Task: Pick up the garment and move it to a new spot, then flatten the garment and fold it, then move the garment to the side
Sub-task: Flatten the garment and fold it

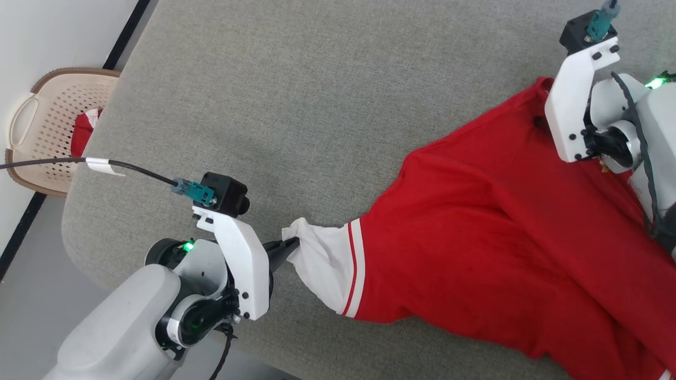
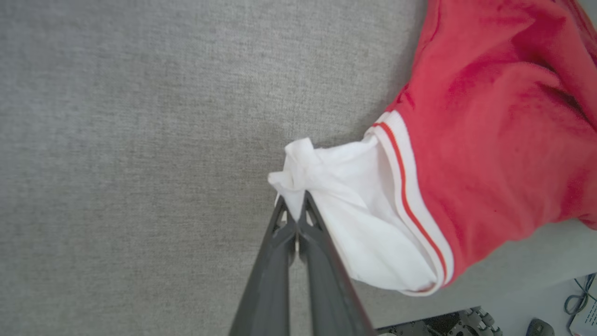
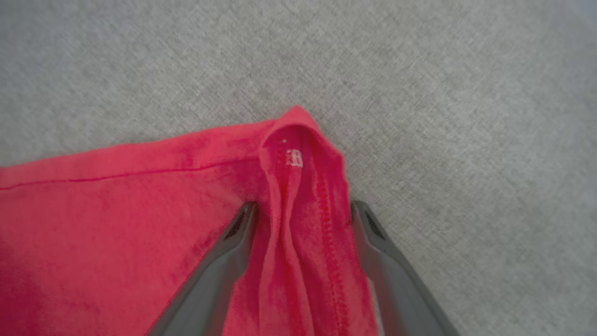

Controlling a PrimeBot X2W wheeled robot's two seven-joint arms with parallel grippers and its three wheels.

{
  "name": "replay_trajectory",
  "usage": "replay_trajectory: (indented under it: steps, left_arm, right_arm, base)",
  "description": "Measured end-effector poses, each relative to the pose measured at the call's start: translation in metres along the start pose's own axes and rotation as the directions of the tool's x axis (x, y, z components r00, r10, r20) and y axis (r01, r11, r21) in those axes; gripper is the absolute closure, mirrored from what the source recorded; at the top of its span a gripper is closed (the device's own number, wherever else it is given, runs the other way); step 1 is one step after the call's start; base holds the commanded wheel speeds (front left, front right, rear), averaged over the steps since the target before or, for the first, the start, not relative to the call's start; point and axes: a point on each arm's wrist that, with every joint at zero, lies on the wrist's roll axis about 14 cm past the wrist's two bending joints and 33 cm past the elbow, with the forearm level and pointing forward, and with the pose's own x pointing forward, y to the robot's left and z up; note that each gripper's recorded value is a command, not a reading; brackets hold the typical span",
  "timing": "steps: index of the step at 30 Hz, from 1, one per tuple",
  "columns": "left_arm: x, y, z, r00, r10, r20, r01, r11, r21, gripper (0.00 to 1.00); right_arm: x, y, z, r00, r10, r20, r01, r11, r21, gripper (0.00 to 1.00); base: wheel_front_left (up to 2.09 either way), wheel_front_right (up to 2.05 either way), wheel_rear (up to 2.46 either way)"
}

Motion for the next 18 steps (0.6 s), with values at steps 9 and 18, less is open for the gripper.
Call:
replay_trajectory:
  steps: [9,18]
  left_arm:
    - [0.005,0.007,0.009,1.000,0.007,0.000,-0.007,1.000,0.012,1.00]
    - [-0.011,0.026,0.062,0.997,0.054,0.048,-0.059,0.993,0.102,1.00]
  right_arm:
    - [-0.006,0.000,-0.006,0.998,0.012,-0.059,-0.012,1.000,0.000,1.00]
    - [-0.058,-0.033,0.015,0.992,-0.057,0.114,0.056,0.998,0.018,1.00]
  base:
    - [0.00,0.00,0.00]
    - [0.00,0.00,0.00]
